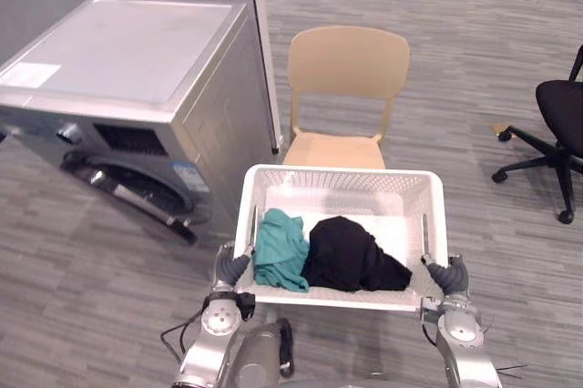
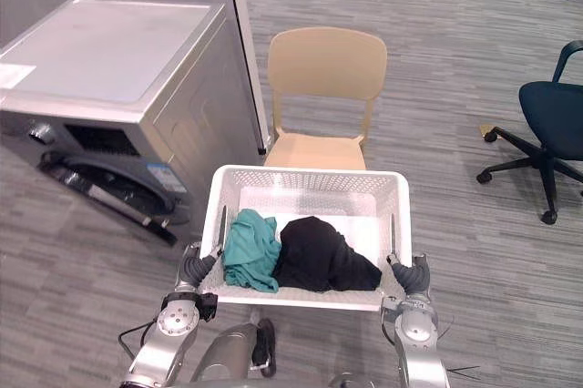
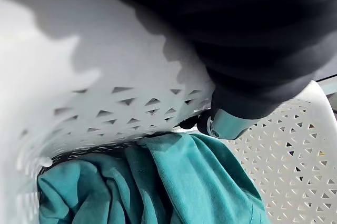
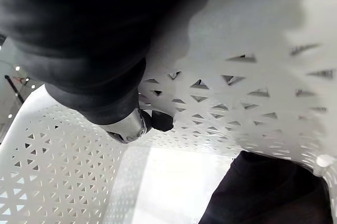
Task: Pick up the laundry basket with both hands and put the clothes into the washing machine.
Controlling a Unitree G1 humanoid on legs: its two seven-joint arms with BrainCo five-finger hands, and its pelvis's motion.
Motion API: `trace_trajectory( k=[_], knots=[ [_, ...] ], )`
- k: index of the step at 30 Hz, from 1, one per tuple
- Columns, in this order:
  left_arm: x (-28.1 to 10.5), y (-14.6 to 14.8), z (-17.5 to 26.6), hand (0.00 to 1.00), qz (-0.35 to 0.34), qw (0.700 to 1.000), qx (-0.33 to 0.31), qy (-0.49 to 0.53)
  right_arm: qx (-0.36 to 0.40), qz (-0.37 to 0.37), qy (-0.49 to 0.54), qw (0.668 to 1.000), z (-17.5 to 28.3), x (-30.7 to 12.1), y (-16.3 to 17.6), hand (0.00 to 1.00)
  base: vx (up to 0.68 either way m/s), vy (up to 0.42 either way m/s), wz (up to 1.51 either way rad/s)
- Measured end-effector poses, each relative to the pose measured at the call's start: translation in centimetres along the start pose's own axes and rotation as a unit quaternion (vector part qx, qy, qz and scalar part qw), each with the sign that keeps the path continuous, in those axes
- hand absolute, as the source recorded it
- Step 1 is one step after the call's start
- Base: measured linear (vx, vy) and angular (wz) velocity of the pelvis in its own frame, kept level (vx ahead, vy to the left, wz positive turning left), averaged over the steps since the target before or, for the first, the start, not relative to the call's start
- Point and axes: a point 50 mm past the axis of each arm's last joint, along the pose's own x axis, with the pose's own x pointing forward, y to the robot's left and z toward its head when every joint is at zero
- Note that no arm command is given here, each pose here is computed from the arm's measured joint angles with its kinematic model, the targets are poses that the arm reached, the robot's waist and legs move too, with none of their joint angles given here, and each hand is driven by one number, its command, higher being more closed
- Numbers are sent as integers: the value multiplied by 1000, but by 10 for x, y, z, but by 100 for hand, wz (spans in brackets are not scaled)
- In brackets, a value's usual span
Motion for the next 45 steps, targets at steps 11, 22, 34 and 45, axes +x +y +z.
trace_trajectory(
  k=[11,22,34,45],
  knots=[
    [2,-7,-6,100,-8,1000,3,19,-12,11,8,1000,-5,-1,1,100,234,-53,19],
    [67,2,136,100,57,982,-43,-177,81,-43,-184,979,119,40,3,100,-119,-66,19],
    [93,58,305,0,126,936,-100,-312,221,-21,-289,931,269,69,23,0,-106,-49,-5],
    [89,73,333,0,126,921,-142,-341,279,-13,-308,909,311,70,20,0,63,21,-3]
  ],
)
